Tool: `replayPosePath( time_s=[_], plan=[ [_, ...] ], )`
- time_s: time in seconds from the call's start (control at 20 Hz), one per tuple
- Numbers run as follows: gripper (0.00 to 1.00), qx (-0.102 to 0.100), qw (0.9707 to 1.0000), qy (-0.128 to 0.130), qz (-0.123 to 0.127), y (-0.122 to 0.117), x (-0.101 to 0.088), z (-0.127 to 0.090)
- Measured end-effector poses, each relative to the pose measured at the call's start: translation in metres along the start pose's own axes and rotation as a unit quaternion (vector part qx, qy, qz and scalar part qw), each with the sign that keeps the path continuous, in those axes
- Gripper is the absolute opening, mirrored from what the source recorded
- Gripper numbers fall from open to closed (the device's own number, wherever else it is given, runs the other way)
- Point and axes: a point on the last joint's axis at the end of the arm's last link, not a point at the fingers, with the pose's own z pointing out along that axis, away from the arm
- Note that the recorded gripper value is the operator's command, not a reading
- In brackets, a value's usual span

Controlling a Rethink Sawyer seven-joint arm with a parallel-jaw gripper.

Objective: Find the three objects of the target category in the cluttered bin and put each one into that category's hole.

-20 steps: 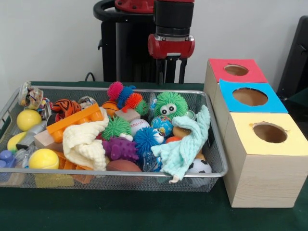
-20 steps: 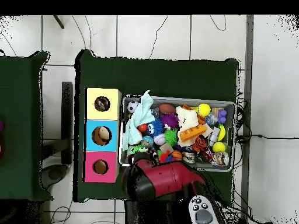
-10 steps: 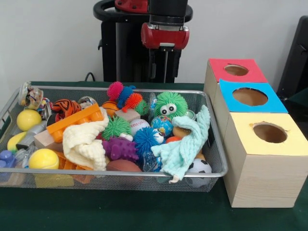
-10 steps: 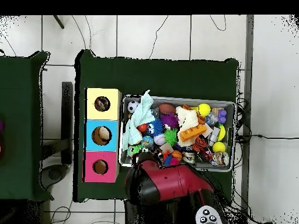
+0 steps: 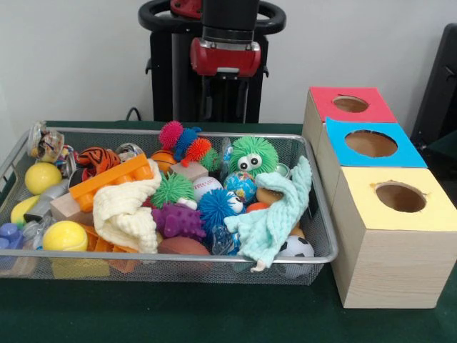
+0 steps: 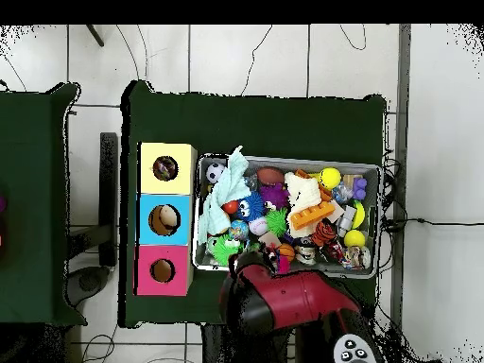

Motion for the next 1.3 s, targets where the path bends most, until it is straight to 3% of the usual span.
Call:
replayPosePath(
  time_s=[0.35,0.65,1.3],
  plan=[
    [1.0,0.016,0.9998,0.008,0.006,-0.048,0.03,0.006],
    [1.0,0.017,0.9998,0.008,0.003,-0.071,0.046,0.011],
    [1.0,0.004,0.9997,0.01,-0.023,-0.089,0.073,0.028]
  ],
)
